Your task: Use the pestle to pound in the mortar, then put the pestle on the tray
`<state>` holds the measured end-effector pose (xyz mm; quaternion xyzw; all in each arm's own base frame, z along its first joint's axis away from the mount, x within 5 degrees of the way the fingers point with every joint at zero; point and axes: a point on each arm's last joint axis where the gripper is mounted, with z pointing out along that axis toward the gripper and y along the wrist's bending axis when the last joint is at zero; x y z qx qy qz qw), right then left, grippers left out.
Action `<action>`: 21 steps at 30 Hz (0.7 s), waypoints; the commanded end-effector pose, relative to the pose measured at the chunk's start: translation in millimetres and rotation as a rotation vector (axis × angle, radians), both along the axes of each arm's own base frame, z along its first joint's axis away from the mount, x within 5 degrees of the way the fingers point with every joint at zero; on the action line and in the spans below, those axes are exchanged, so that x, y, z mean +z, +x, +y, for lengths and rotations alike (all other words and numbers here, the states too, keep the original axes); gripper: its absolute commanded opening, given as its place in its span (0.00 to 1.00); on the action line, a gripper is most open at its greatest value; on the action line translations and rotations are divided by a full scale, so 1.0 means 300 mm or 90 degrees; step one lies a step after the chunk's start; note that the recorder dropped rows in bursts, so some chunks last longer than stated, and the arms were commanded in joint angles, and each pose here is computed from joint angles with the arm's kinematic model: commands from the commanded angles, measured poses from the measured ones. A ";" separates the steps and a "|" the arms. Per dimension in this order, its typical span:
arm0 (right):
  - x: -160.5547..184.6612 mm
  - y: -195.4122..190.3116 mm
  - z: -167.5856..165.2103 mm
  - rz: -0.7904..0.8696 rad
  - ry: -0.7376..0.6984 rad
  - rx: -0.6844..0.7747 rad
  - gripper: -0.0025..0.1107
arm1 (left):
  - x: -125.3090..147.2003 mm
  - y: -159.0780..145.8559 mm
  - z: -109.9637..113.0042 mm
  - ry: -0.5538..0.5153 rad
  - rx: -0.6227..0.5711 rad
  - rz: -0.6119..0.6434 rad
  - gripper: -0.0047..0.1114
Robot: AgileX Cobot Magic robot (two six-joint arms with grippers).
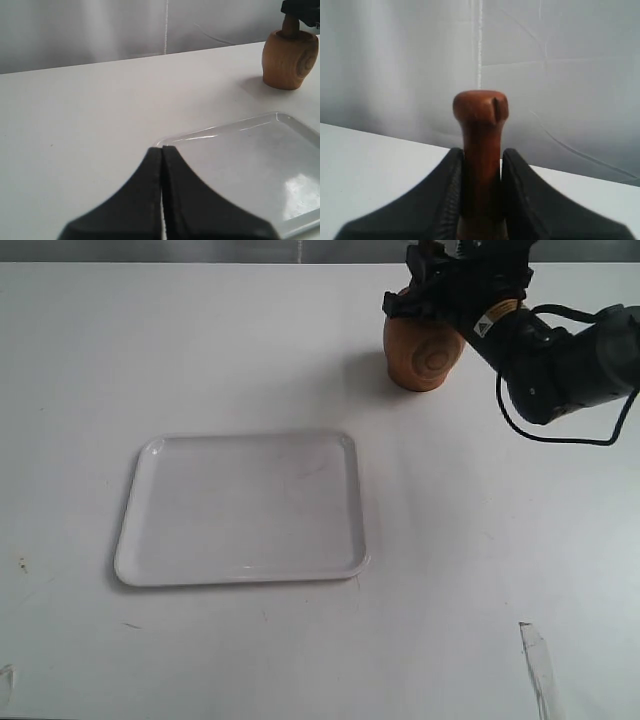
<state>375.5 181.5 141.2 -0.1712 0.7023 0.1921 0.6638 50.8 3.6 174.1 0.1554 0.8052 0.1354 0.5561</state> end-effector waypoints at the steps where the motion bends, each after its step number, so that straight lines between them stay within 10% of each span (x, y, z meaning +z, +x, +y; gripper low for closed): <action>1: 0.075 -0.007 -0.015 -0.023 0.017 -0.018 0.02 | 0.000 0.000 -0.002 -0.010 -0.004 -0.003 0.04; 10: 0.221 -0.026 -0.027 -0.098 0.007 -0.024 0.02 | 0.000 0.000 -0.002 -0.010 -0.004 -0.003 0.04; 21: -0.011 -0.007 -0.013 0.037 -0.076 -0.013 0.02 | 0.000 0.000 -0.002 -0.010 -0.004 -0.003 0.04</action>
